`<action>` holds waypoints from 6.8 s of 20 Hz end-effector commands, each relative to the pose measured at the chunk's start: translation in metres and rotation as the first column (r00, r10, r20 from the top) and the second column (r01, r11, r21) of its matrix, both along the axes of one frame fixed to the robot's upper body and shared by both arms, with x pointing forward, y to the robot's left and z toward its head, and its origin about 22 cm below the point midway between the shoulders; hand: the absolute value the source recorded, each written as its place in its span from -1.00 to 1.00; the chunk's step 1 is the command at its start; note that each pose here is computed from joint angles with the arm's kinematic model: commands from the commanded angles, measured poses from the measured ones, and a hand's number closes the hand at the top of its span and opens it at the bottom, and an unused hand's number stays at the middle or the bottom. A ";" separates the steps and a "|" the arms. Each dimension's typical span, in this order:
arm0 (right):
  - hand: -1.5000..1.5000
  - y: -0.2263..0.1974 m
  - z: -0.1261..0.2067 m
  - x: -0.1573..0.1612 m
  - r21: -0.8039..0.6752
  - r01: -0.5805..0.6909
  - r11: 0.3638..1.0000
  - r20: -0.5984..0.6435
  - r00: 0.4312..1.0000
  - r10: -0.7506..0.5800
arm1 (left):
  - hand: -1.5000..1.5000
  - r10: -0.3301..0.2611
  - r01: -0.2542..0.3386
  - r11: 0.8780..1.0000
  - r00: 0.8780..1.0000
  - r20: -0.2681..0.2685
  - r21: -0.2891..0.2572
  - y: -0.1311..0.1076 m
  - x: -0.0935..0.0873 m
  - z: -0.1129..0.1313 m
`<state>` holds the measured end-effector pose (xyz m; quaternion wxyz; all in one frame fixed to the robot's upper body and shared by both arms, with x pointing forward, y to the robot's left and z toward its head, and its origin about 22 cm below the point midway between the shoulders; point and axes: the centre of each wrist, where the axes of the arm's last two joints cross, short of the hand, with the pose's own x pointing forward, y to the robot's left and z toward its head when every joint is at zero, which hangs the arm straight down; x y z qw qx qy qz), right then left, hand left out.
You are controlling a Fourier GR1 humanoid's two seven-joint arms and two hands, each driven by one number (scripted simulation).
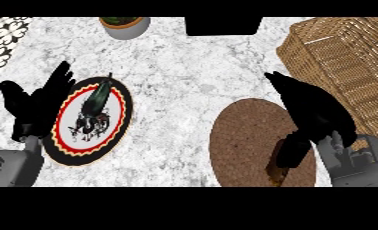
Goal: Pick the sweet potato from the placemat and place it in the basket
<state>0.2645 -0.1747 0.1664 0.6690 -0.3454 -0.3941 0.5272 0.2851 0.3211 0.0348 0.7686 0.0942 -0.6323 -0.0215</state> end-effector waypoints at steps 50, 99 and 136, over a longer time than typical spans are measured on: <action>1.00 -0.027 -0.155 -0.053 -0.128 0.090 0.988 -0.179 0.977 -0.112 | 0.00 -0.019 0.019 1.000 1.000 0.009 -0.005 -0.013 0.024 -0.005; 1.00 0.096 0.084 0.190 0.569 0.587 0.576 0.636 0.131 -0.761 | 0.00 -0.089 0.089 0.996 0.996 0.024 0.018 -0.024 0.031 0.020; 1.00 -0.134 0.000 0.180 0.562 0.789 0.248 0.681 -0.272 -0.680 | 0.00 -0.034 0.034 0.999 0.999 0.020 0.004 0.001 0.002 0.007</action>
